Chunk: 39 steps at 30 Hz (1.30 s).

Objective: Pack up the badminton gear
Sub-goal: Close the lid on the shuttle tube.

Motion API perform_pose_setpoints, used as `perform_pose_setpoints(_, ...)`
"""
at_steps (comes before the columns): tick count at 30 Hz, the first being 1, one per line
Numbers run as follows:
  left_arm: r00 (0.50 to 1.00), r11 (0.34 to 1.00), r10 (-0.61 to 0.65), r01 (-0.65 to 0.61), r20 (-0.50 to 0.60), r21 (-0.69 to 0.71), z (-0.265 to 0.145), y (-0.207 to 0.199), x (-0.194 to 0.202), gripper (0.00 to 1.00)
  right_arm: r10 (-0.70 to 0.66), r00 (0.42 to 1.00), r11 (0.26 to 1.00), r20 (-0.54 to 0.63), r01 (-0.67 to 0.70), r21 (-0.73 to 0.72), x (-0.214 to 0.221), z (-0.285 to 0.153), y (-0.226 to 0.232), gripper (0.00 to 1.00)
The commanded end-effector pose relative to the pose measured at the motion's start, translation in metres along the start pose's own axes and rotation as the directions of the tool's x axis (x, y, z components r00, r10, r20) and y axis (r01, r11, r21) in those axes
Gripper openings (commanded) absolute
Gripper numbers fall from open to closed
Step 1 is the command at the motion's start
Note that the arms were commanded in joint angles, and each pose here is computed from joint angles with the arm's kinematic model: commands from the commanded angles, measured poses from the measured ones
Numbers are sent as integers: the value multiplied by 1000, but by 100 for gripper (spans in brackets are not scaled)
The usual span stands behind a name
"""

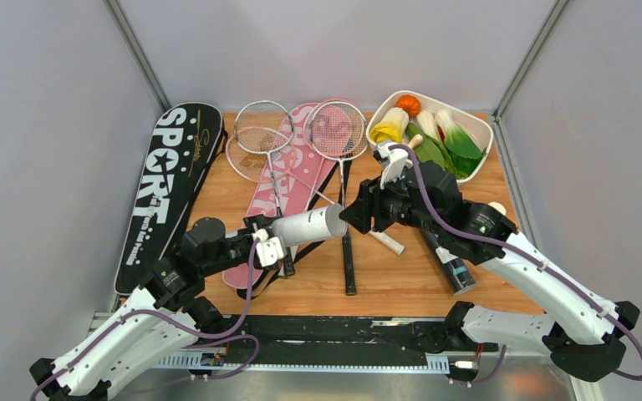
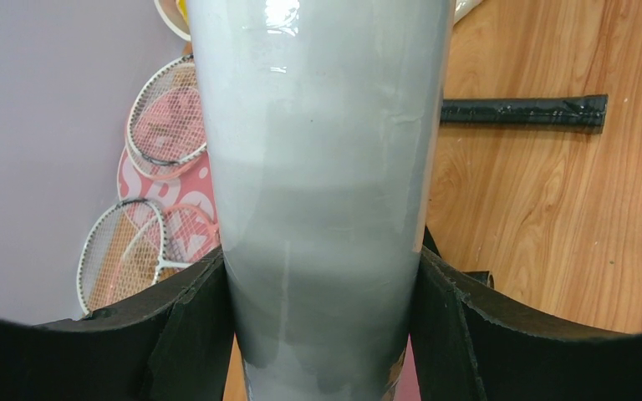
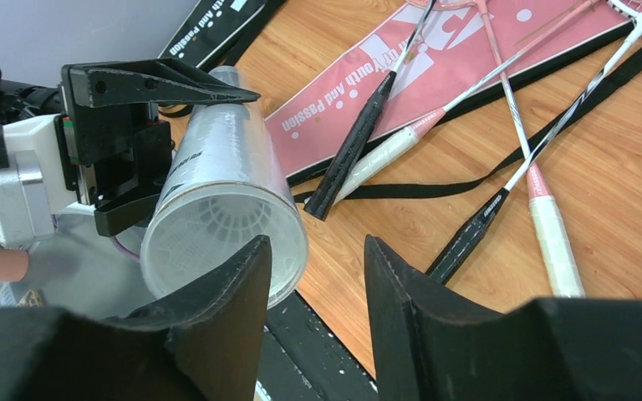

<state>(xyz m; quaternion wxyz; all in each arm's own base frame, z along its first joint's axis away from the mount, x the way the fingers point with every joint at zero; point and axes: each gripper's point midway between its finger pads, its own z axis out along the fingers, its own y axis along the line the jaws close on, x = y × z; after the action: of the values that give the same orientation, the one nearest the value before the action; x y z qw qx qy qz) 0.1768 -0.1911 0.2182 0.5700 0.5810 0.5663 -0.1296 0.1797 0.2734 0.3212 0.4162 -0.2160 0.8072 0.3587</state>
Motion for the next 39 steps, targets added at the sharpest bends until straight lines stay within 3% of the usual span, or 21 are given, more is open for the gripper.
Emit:
perform_pose_setpoints(1, 990, 996, 65, -57, 122, -64, -6, 23, -40, 34, 7, 998, 999, 65, -5, -37, -17, -12, 12, 49)
perform_pose_setpoints(14, 984, 997, 61, -52, 169, -55, -6, 21, -49, 34, 26, 1000, 988, -18, -29, -155, 11, 19, 24, 51)
perform_pose_setpoints(26, 947, 985, 174, -164, 269, -59, -13, 12, -62, 35, -29, 995, 972, -93, 6, -236, 26, 32, 33, 57)
perform_pose_setpoints(33, 929, 978, 209, -200, 307, -63, -21, 10, -71, 38, -84, 991, 952, -100, 51, -302, 27, 35, 39, 46)
perform_pose_setpoints(39, 914, 972, 234, -227, 331, -62, -25, 10, -80, 37, -120, 984, 911, -130, 57, -407, 37, 40, 52, 32)
